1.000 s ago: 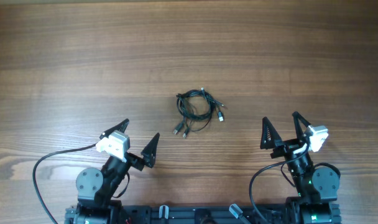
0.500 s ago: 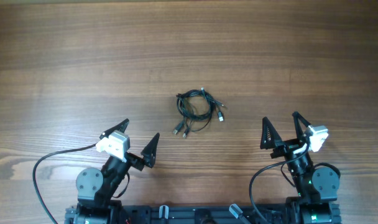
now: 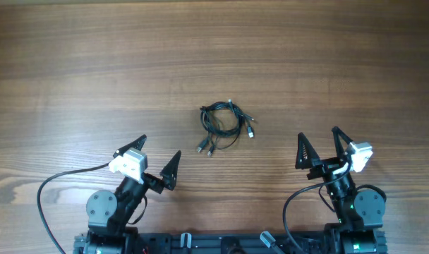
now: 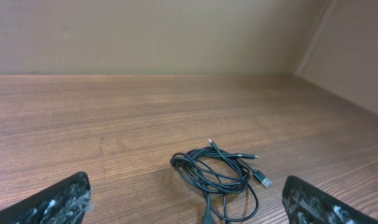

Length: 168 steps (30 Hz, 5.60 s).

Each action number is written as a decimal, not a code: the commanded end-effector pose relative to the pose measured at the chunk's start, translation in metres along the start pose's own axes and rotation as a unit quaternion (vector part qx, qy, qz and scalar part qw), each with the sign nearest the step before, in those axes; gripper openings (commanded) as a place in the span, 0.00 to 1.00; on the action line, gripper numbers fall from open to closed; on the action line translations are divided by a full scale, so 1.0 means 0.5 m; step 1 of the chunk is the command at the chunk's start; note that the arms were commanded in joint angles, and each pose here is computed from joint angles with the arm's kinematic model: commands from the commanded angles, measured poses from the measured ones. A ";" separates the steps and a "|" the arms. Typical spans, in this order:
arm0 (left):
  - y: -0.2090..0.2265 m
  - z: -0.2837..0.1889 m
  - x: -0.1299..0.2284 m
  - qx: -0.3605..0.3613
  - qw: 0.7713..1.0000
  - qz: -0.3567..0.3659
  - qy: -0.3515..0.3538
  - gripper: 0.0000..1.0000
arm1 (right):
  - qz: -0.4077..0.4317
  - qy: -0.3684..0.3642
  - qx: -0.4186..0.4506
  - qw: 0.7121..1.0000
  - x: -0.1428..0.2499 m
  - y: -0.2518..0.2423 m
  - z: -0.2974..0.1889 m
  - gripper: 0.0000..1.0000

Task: Untangle cables

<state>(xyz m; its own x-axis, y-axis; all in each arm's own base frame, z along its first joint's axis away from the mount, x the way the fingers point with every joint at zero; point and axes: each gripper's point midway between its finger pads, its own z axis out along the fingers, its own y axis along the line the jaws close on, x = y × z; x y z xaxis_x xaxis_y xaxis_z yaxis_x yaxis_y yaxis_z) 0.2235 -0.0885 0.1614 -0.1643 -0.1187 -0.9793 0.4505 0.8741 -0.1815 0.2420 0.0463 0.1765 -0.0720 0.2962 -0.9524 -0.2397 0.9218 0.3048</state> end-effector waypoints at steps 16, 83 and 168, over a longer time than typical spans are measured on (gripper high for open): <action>0.001 0.000 0.005 -0.002 1.000 0.009 0.006 1.00 | 0.003 -0.001 -0.011 1.000 -0.001 0.008 -0.001 1.00; 0.000 0.000 -0.001 -0.001 1.000 0.011 0.001 1.00 | 0.003 -0.001 -0.011 1.000 -0.001 0.008 -0.001 1.00; -0.012 0.303 0.272 -0.248 0.728 -0.291 0.570 0.18 | 0.147 0.467 0.062 0.870 -0.091 0.069 0.131 0.77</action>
<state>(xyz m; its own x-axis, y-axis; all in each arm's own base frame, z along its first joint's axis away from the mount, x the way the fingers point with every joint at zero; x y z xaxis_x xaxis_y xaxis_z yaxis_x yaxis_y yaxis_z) 0.3324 -0.1842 0.0250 -0.9539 -0.2999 0.0086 -0.2933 0.9264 -0.2363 0.2962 0.0825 0.2269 -0.8878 0.2337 -0.3966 0.0136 0.8744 0.4849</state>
